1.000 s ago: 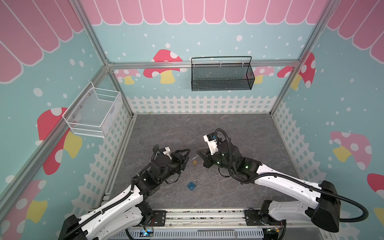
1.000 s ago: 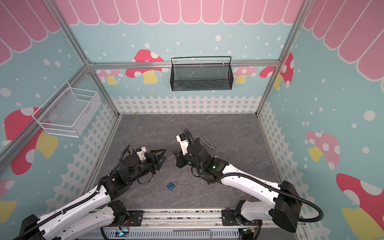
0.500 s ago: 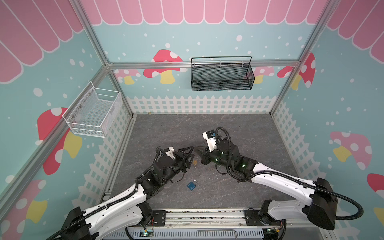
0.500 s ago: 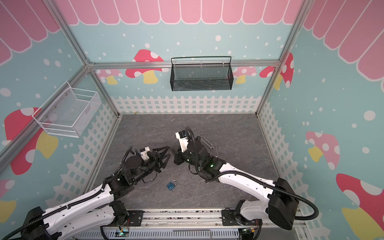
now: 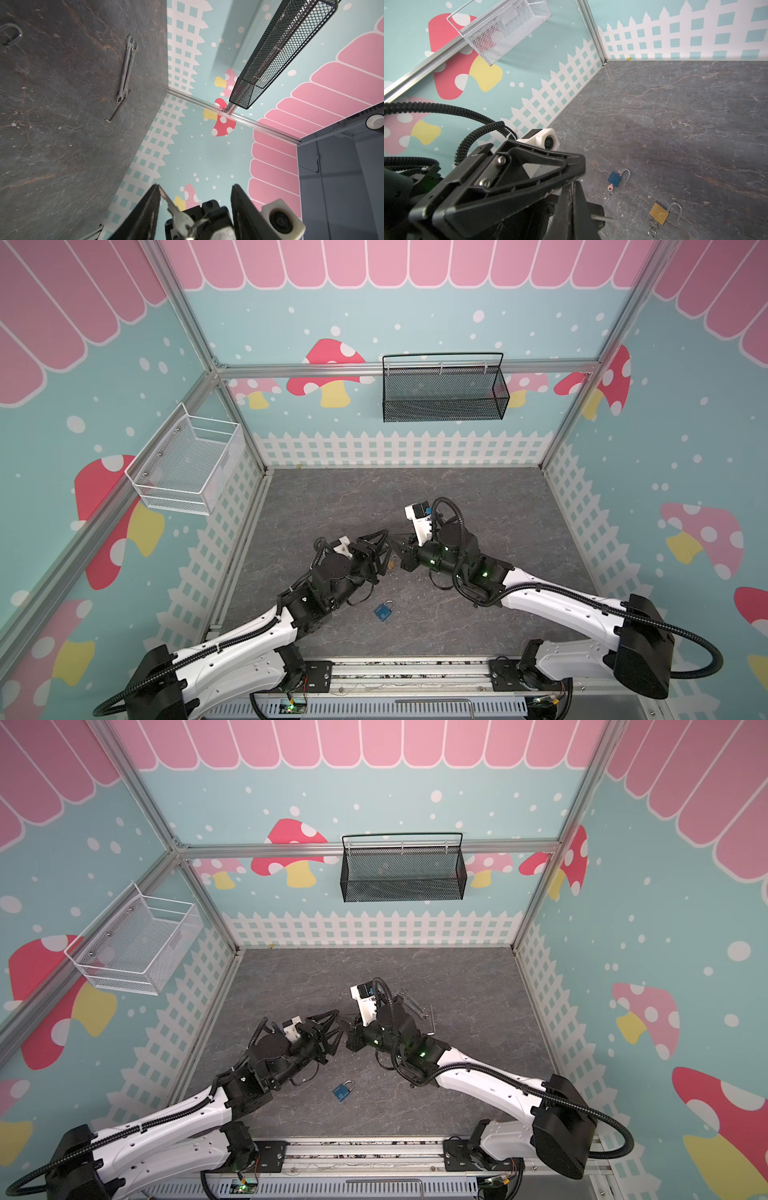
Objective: Unlock with the key
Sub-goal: 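Grasp the keys with the left gripper beside the right gripper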
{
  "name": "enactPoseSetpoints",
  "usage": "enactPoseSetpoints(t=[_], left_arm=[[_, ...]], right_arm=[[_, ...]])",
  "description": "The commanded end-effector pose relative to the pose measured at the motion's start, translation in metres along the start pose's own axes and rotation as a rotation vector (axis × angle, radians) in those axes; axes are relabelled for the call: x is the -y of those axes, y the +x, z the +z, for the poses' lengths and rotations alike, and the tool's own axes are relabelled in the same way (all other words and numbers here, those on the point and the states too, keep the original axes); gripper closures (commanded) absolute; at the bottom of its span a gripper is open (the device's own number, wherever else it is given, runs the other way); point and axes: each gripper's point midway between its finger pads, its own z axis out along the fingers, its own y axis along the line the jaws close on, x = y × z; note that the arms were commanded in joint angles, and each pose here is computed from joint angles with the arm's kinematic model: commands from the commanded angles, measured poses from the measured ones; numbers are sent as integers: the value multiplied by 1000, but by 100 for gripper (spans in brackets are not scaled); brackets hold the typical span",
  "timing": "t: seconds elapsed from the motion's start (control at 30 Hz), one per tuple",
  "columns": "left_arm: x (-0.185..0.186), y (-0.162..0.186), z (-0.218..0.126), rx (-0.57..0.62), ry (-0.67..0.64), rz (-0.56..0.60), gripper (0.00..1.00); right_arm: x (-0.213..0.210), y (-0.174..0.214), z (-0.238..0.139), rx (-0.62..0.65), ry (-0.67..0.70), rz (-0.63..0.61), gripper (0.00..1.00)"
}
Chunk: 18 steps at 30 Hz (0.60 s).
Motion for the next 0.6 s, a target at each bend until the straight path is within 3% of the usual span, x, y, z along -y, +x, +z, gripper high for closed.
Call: enactPoseSetpoints(t=[0.0, 0.3, 0.57], left_arm=[[3, -8, -3, 48, 35, -68, 46], [6, -20, -15, 111, 47, -67, 50], [7, -14, -13, 84, 52, -65, 58]], right_arm=[[-5, -1, -1, 25, -41, 19, 100], [-6, -2, -12, 43, -45, 9, 100], [-12, -9, -8, 42, -64, -8, 100]])
